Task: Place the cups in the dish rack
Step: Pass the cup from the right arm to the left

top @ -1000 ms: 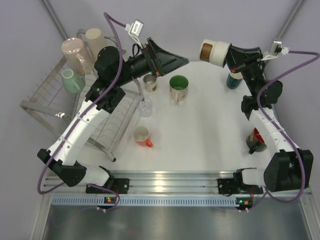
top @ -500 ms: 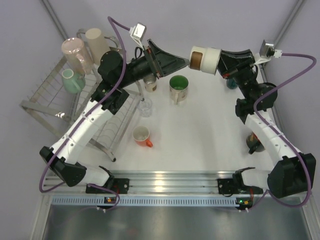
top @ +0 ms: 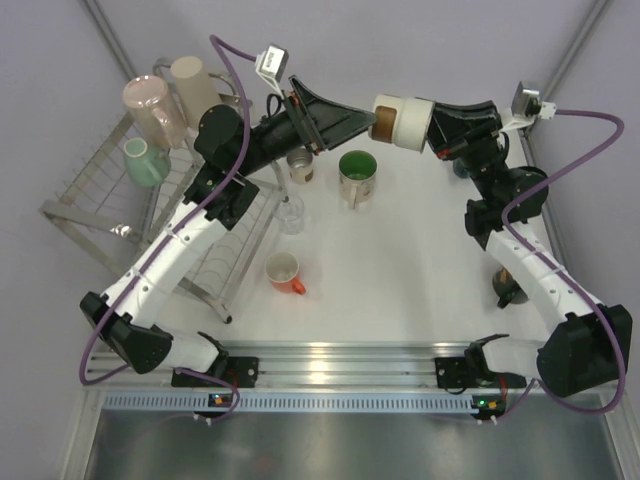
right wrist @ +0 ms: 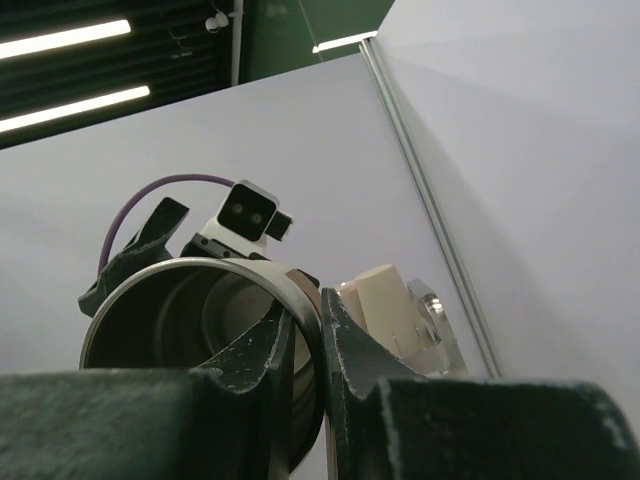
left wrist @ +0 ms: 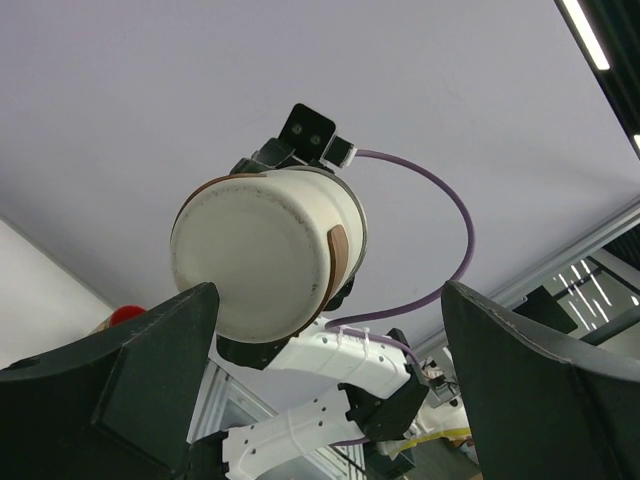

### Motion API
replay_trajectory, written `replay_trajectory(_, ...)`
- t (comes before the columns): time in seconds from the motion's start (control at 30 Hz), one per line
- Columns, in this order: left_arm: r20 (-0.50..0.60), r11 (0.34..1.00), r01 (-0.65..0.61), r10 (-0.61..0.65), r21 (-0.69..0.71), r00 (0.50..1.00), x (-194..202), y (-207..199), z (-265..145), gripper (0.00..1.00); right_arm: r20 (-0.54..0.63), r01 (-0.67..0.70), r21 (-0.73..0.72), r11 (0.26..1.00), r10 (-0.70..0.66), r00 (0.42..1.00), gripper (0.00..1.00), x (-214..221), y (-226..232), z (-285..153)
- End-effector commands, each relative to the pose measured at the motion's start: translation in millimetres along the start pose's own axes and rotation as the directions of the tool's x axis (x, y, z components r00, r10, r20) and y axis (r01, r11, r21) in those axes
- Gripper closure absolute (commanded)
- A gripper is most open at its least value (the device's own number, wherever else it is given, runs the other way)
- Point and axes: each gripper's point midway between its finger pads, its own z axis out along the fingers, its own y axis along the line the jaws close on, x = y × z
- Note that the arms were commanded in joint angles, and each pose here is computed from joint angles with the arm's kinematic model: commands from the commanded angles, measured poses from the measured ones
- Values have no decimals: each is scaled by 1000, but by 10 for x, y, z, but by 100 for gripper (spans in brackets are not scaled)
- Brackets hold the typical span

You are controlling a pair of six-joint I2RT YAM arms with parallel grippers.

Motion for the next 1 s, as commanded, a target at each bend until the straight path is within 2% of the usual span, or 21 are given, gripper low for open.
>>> replay_trajectory(0.0,13,995,-1,0,98,1000,-31,-294,-32,2,66,66,-87,994,-60,996,100,-185,315,68)
replay_trajectory(0.63,42,997,60,-62,49,997,-12,-107,-19,2,169,130,-135,982,-107,980,100,-266,453,212)
replay_trajectory(0.97,166,996,88,-91,23,982,-206,-143,-90,2,205,225,-116,967,-198,958,100,-387,548,186)
